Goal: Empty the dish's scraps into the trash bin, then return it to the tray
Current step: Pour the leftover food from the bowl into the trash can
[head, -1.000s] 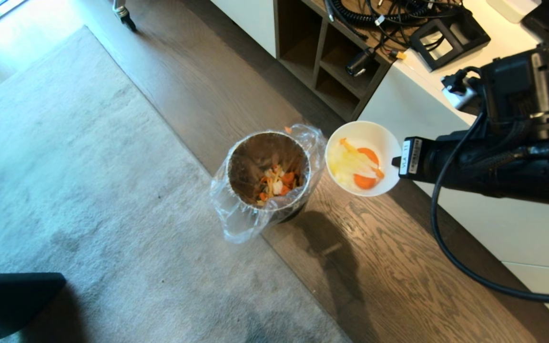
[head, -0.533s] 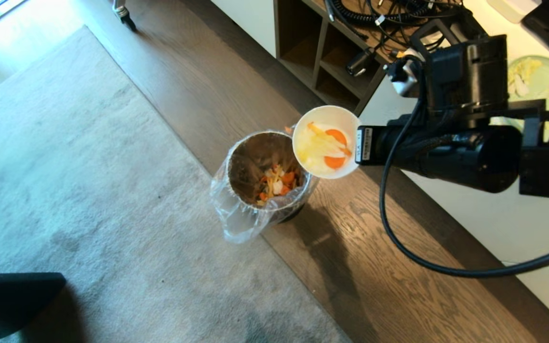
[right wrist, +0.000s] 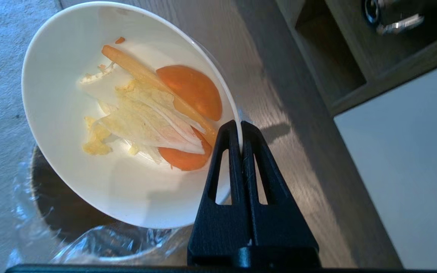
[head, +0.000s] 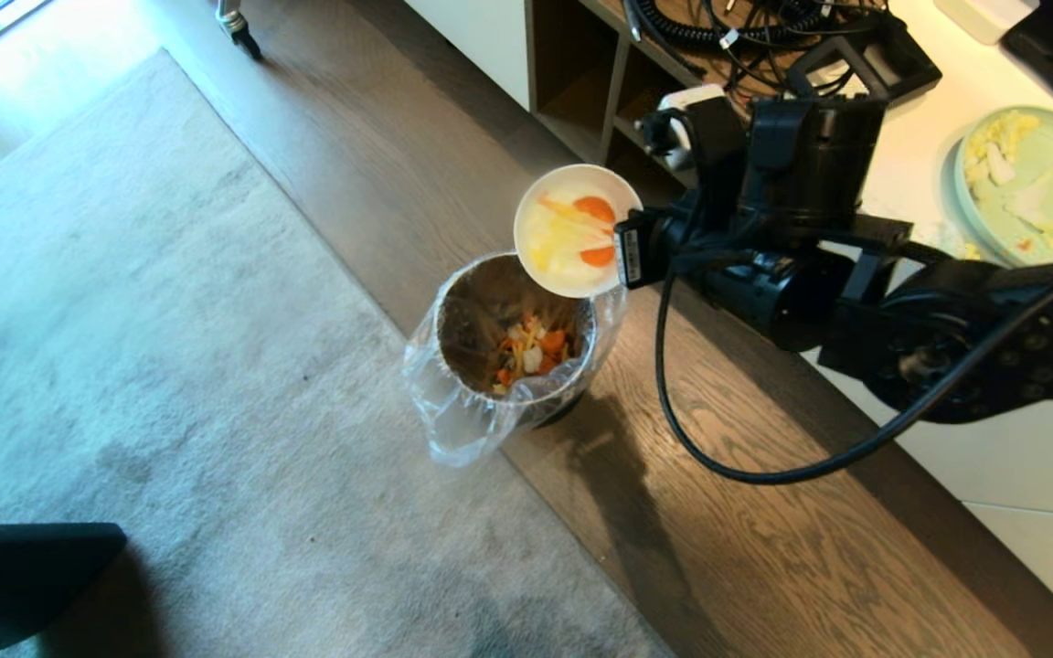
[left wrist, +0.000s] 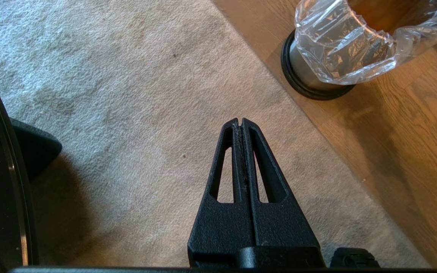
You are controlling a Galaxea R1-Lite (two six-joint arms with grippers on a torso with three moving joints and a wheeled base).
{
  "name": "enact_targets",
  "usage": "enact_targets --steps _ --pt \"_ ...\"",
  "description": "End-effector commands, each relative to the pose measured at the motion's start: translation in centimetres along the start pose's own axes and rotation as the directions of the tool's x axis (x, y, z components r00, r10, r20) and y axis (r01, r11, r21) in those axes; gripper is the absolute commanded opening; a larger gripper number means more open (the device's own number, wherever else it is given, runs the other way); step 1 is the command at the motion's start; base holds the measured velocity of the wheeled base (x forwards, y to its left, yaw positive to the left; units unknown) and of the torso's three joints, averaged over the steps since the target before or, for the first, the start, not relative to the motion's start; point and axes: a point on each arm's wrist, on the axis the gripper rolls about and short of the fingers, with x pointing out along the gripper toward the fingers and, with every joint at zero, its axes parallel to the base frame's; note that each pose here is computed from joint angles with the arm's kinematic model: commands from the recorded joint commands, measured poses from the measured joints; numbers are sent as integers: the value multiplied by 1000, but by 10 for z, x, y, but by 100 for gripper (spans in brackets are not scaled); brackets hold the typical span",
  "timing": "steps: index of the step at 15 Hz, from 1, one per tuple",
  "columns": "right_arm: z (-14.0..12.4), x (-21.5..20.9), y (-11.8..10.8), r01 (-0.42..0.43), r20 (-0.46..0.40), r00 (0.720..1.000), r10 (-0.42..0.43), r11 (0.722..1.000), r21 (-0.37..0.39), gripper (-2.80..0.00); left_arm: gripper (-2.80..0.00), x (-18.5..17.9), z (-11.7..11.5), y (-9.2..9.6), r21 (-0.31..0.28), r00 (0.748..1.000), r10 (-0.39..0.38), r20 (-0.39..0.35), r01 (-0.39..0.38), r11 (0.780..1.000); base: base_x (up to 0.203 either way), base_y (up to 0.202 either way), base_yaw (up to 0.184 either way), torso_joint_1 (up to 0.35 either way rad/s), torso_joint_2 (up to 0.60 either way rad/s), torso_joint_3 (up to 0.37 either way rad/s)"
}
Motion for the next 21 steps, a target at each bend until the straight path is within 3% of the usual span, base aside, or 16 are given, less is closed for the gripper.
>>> enact_targets --steps 1,7,17,21 --pt "-11 13 10 14 50 999 -10 997 -78 -280 -280 0 0 0 -2 1000 0 1 0 1000 0 0 0 0 0 0" --pt "-15 27 18 104 223 973 -54 970 -220 -280 -280 0 0 0 -1 1000 0 1 0 1000 0 0 0 0 0 0" --pt "-23 21 29 222 385 919 -83 916 -334 -280 -280 0 0 0 0 1000 0 1 0 1000 0 0 0 0 0 0" --pt "-19 18 29 259 480 876 -51 888 -379 -280 -280 0 0 0 0 1000 0 1 0 1000 0 0 0 0 0 0"
